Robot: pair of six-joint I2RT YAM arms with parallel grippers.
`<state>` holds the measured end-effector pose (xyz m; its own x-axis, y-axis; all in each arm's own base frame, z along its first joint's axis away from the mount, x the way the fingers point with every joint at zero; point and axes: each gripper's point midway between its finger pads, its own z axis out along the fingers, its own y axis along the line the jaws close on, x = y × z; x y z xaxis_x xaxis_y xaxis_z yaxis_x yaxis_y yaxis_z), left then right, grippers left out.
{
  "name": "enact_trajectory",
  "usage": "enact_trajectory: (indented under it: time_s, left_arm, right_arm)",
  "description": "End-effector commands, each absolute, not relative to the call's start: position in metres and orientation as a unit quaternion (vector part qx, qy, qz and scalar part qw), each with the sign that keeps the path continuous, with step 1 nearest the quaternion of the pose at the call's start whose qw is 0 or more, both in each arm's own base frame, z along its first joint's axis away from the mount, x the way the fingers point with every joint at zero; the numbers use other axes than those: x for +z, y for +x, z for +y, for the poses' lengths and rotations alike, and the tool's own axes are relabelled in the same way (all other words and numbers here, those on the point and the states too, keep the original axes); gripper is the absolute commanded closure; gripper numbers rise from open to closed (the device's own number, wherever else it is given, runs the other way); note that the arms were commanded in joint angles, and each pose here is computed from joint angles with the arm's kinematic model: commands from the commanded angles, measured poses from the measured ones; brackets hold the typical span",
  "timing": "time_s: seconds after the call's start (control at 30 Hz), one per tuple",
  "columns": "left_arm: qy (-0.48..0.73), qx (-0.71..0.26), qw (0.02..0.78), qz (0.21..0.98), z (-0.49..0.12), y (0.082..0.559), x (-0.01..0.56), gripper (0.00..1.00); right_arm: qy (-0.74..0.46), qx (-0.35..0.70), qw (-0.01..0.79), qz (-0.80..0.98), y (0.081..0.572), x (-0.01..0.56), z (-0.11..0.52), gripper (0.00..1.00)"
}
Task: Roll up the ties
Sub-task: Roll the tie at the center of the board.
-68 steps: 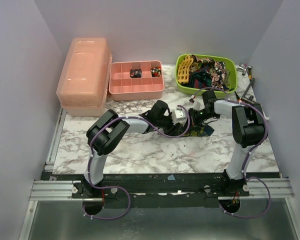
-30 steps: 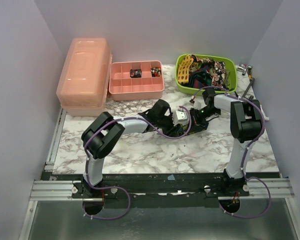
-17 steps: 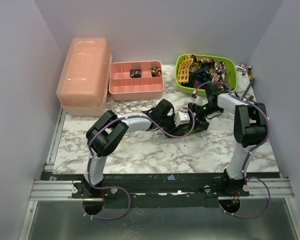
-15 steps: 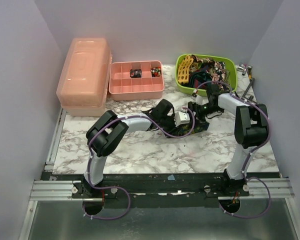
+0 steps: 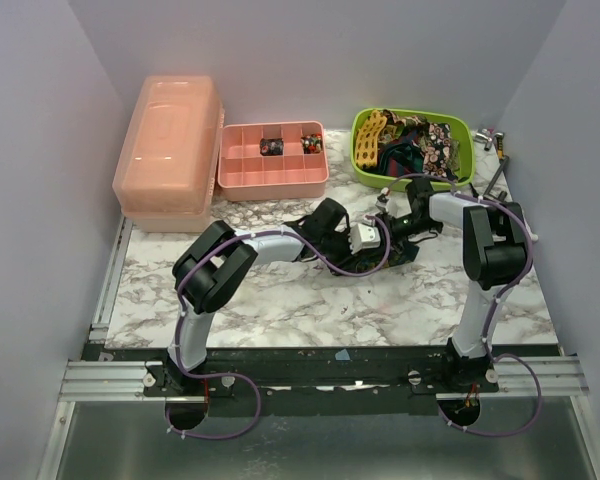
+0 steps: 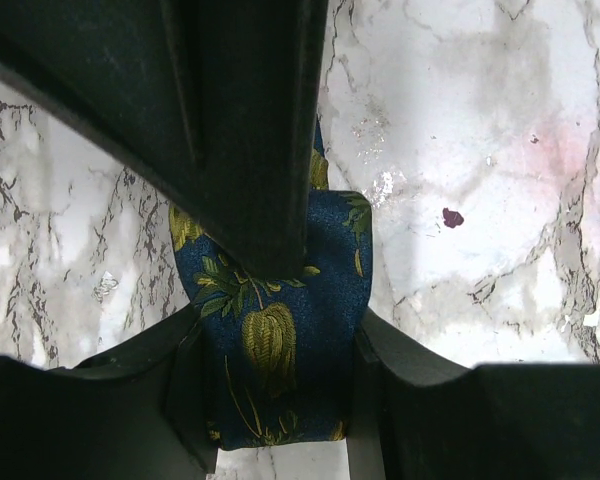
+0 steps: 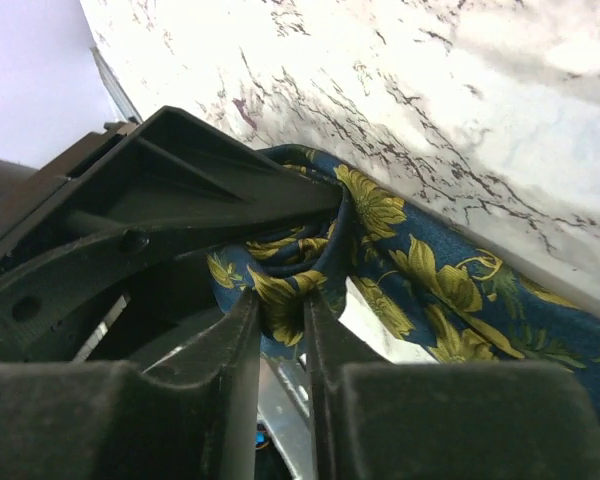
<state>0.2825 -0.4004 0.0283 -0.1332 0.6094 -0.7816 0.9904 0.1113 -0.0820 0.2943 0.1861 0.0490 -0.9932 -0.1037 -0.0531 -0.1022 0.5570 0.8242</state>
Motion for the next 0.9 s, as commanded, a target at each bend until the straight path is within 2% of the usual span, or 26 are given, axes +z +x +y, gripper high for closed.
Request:
enact_trajectory:
  time_s: [0.0, 0.03, 0.07, 0.17, 0.43, 0.87]
  left_arm:
    - [0.584, -0.279, 0.196, 0.737, -0.361, 0.255, -0.029, 0.66]
    - [0.582, -0.282, 0.201, 0.736, -0.362, 0.256, -0.026, 0.64]
    - [0.579, -0.285, 0.208, 0.735, -0.364, 0.259, -0.023, 0.61]
    - [0.568, -0.297, 0.237, 0.73, -0.372, 0.267, -0.009, 0.51]
    - [0.536, -0.353, 0.307, 0.703, -0.403, 0.282, 0.038, 0.37]
    - [0.52, -0.383, 0.322, 0.692, -0.421, 0.287, 0.042, 0.33]
  right_arm:
    - [0.089, -0.433, -0.007, -0.897, 0.294, 0.026, 0.178, 0.9]
    - [0.089, -0.427, -0.005, -0.9, 0.294, 0.023, 0.177, 0.98]
    - [0.09, -0.419, -0.003, -0.904, 0.294, 0.019, 0.174, 0.99]
    - [0.092, -0.385, -0.006, -0.918, 0.293, 0.007, 0.163, 1.0]
    - [0.113, -0.301, -0.043, -0.946, 0.309, -0.014, 0.137, 1.0]
    - [0.144, -0.256, -0.058, -0.954, 0.31, -0.031, 0.122, 1.0]
